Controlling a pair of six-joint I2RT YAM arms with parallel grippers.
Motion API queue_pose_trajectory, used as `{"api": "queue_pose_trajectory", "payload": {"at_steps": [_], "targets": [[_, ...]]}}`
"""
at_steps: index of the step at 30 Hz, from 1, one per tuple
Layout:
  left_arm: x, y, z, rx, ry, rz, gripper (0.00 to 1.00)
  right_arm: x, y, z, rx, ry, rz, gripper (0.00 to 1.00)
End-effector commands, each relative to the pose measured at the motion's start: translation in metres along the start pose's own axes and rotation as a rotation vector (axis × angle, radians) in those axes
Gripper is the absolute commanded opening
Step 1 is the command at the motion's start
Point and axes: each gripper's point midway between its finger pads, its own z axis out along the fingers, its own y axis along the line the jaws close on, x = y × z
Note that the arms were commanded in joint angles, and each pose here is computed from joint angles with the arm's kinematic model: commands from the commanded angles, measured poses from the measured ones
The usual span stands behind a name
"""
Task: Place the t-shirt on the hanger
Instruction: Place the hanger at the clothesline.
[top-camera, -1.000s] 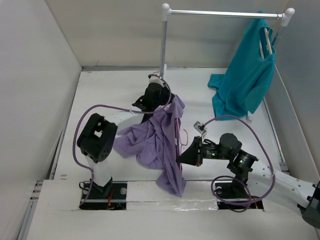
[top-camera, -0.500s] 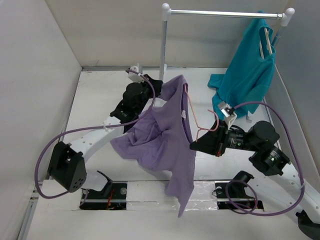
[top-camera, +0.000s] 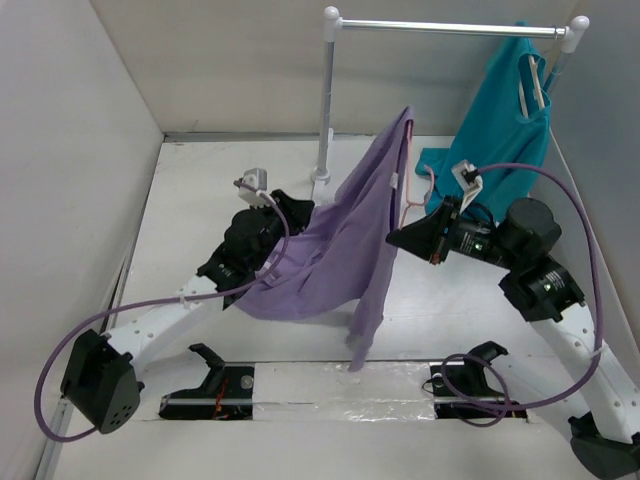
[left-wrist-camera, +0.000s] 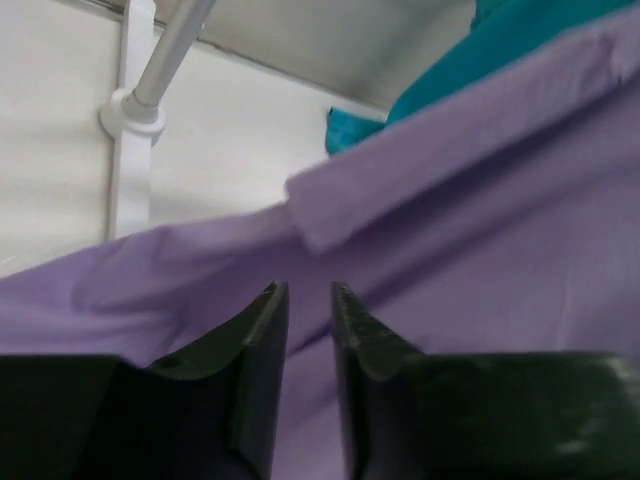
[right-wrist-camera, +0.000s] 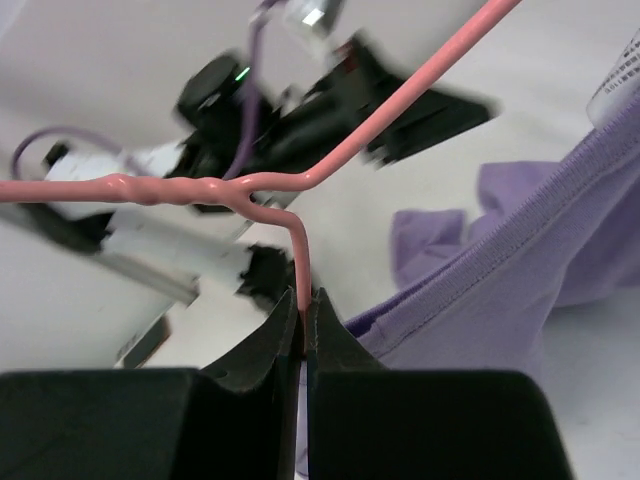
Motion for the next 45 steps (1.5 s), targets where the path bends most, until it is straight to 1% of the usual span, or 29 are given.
{"api": "queue_pose_trajectory", "payload": {"at_steps": [1,2,3,4,6,7,8,9,10,11,14,16,18,19,21,23,24,27,28,31,32,36,41,45], "targets": [[0.009,-0.008,-0.018,0.091,0.015,-0.048,0.17,-0.049,-0.032,-0.003,0.134,-0.139,-0.1,0.0],[0.011,-0.008,-0.024,0.102,0.019,-0.055,0.07,-0.056,-0.042,-0.003,0.159,-0.155,-0.099,0.0],[0.017,-0.004,-0.027,0.103,0.035,-0.048,0.0,-0.065,-0.057,0.0,0.183,-0.168,-0.085,0.0],[0.019,-0.003,-0.029,0.104,0.04,-0.04,0.0,-0.081,-0.071,-0.007,0.225,-0.209,-0.085,0.0],[0.021,-0.002,-0.037,0.123,0.047,-0.017,0.0,-0.1,-0.084,-0.01,0.247,-0.246,-0.085,0.0],[0.022,-0.003,-0.039,0.132,0.048,-0.012,0.0,-0.111,-0.104,-0.011,0.292,-0.259,-0.067,0.0],[0.018,-0.005,-0.043,0.147,0.035,-0.009,0.0,-0.124,-0.105,-0.013,0.294,-0.275,-0.074,0.0],[0.022,-0.001,-0.045,0.147,0.039,0.003,0.0,-0.133,-0.108,-0.013,0.287,-0.283,-0.072,0.0],[0.02,-0.003,-0.047,0.158,0.03,0.002,0.0,-0.138,-0.127,-0.007,0.308,-0.273,-0.039,0.0],[0.017,-0.005,-0.049,0.174,0.012,0.002,0.0,-0.156,-0.127,-0.01,0.311,-0.299,-0.06,0.0],[0.022,-0.002,-0.052,0.187,0.01,0.025,0.0,-0.182,-0.147,-0.004,0.328,-0.325,-0.043,0.0],[0.025,-0.003,-0.054,0.202,0.025,0.033,0.0,-0.193,-0.154,-0.002,0.317,-0.337,-0.04,0.0],[0.031,0.0,-0.056,0.203,0.037,0.035,0.0,-0.203,-0.172,0.002,0.337,-0.346,-0.02,0.0],[0.035,-0.003,-0.058,0.227,0.055,0.033,0.0,-0.214,-0.168,0.003,0.327,-0.36,-0.035,0.0],[0.038,-0.003,-0.059,0.236,0.06,0.032,0.0,-0.222,-0.188,0.007,0.348,-0.37,-0.004,0.0],[0.039,-0.005,-0.058,0.248,0.067,0.031,0.0,-0.234,-0.187,0.011,0.322,-0.394,-0.012,0.0],[0.04,-0.006,-0.058,0.25,0.071,0.03,0.0,-0.238,-0.197,0.011,0.323,-0.409,0.014,0.0],[0.041,-0.008,-0.059,0.265,0.076,0.024,0.0,-0.251,-0.2,0.012,0.298,-0.437,0.022,0.0],[0.041,-0.009,-0.06,0.269,0.075,0.023,0.0,-0.253,-0.209,0.012,0.3,-0.44,0.037,0.0],[0.042,-0.008,-0.06,0.269,0.076,0.02,0.0,-0.263,-0.207,0.016,0.269,-0.451,0.042,0.0],[0.041,-0.009,-0.06,0.273,0.073,0.02,0.0,-0.265,-0.214,0.018,0.27,-0.452,0.052,0.0],[0.044,-0.01,-0.058,0.279,0.083,0.018,0.0,-0.275,-0.207,0.023,0.195,-0.478,0.053,0.0],[0.045,-0.012,-0.059,0.291,0.088,0.014,0.0,-0.285,-0.21,0.026,0.189,-0.496,0.059,0.0],[0.045,-0.011,-0.06,0.29,0.085,0.015,0.0,-0.291,-0.221,0.021,0.212,-0.535,0.091,0.0]]}}
